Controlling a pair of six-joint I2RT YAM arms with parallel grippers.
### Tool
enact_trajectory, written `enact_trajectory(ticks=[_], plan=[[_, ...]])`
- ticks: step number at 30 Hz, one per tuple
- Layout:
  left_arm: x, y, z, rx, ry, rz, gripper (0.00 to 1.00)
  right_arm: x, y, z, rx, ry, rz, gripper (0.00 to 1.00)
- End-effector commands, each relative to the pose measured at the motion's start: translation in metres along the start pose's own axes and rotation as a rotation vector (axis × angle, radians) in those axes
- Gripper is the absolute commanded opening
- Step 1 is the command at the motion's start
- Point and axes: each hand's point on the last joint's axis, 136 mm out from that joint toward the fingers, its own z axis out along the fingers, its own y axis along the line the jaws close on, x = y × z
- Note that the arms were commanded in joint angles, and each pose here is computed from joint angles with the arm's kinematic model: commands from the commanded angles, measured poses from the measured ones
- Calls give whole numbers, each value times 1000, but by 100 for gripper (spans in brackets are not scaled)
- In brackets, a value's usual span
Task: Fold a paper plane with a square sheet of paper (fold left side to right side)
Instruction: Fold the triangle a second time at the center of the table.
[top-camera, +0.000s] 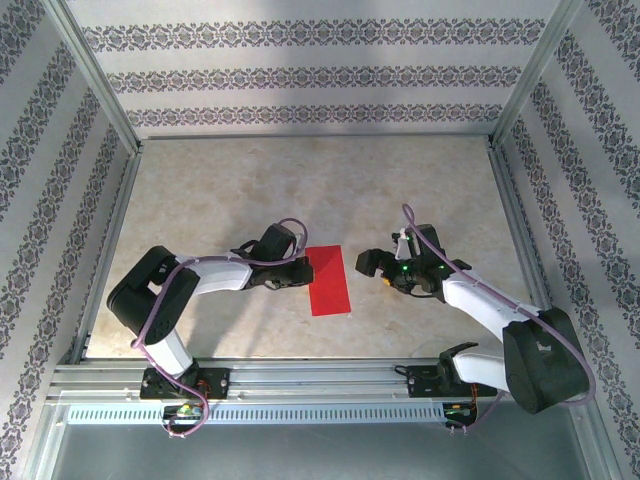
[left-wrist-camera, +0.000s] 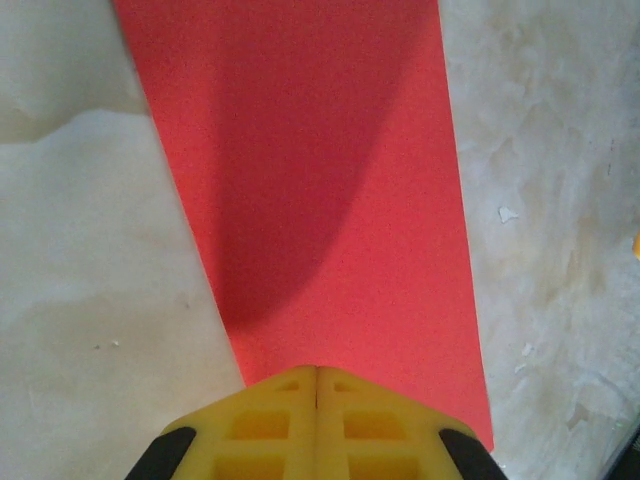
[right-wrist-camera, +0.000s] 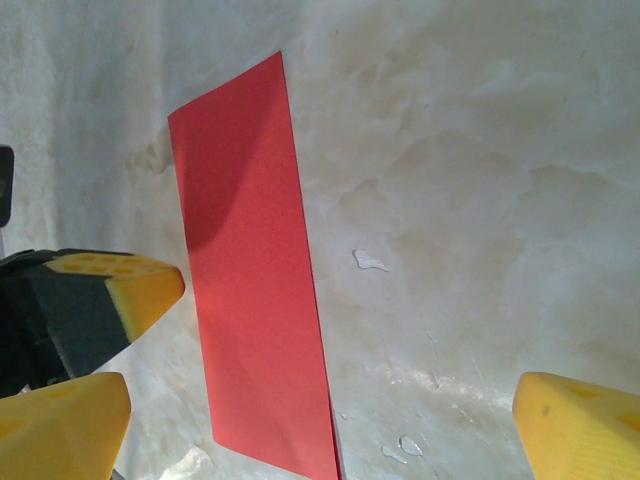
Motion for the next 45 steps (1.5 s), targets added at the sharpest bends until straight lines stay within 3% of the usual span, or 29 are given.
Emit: enact_trajectory(ticks=[1, 11, 25, 45], plan=[[-7, -6, 4, 2, -24, 14, 2, 6, 0, 0, -19, 28, -11, 96], [4, 13, 10, -64, 9, 26, 2, 27, 5, 2, -54, 152, 26, 81], [13, 23, 10, -95, 43, 92, 2, 76, 11, 29, -4, 363, 40, 45], [13, 24, 11, -94, 37, 89, 1, 88, 12, 47, 36, 388, 25, 41]])
